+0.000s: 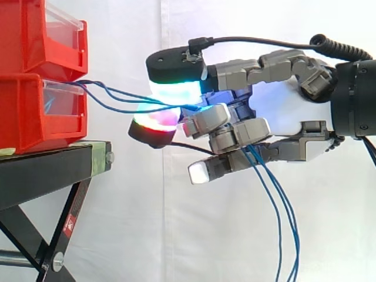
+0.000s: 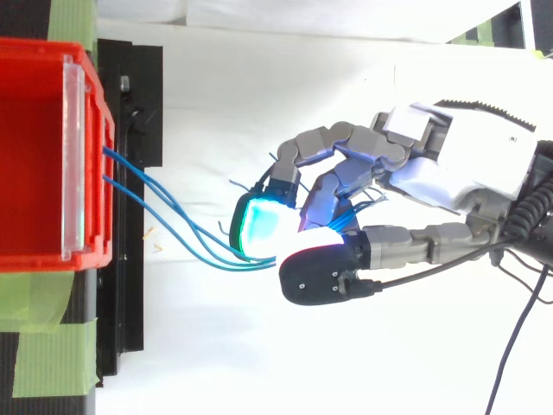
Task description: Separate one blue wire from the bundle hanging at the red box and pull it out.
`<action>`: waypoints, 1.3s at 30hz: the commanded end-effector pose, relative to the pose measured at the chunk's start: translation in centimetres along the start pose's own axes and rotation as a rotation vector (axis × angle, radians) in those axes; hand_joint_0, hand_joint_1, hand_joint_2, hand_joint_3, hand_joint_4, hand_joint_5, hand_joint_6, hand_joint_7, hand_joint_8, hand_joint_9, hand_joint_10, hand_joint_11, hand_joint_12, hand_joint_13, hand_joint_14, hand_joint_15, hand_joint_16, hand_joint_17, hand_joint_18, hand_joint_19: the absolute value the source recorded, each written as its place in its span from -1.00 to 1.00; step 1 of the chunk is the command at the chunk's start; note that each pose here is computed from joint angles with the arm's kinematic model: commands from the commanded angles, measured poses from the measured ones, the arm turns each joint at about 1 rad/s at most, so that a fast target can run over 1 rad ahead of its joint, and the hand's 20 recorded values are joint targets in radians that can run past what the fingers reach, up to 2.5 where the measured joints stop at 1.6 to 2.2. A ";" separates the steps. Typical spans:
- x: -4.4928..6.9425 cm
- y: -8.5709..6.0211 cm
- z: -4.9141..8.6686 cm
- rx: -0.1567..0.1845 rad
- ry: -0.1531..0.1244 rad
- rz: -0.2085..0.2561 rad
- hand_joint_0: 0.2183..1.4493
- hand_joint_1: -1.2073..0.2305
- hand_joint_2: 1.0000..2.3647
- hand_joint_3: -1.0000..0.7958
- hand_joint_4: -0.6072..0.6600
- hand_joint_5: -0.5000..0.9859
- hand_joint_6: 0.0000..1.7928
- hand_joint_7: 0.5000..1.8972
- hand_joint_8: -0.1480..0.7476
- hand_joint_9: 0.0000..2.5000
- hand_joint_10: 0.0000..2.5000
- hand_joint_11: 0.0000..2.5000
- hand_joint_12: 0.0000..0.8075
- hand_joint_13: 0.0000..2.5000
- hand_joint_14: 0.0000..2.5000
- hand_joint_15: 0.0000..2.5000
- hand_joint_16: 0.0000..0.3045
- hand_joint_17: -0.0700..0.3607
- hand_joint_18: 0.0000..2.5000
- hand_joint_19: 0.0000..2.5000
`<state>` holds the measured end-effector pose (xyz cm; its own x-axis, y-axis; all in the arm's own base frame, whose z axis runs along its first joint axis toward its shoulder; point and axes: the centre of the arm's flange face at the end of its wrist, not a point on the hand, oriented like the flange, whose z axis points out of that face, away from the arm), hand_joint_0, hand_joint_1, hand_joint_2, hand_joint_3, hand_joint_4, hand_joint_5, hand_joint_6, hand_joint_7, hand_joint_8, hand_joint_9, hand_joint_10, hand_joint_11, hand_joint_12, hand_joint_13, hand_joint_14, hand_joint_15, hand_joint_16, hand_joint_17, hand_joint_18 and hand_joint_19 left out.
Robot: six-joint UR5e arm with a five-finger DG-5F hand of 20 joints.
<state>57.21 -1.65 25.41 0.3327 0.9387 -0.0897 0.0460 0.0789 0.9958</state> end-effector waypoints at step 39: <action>0.0 0.0 0.0 0.000 0.000 -0.002 -0.25 -0.60 -0.97 -0.12 0.35 -0.66 -0.07 -0.20 0.07 -0.47 -0.43 0.34 -0.17 -0.32 -0.26 0.29 -0.75 -0.27 -0.48 -0.37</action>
<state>57.21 -1.65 25.41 0.3326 0.9388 -0.0900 0.0459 0.0792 0.9958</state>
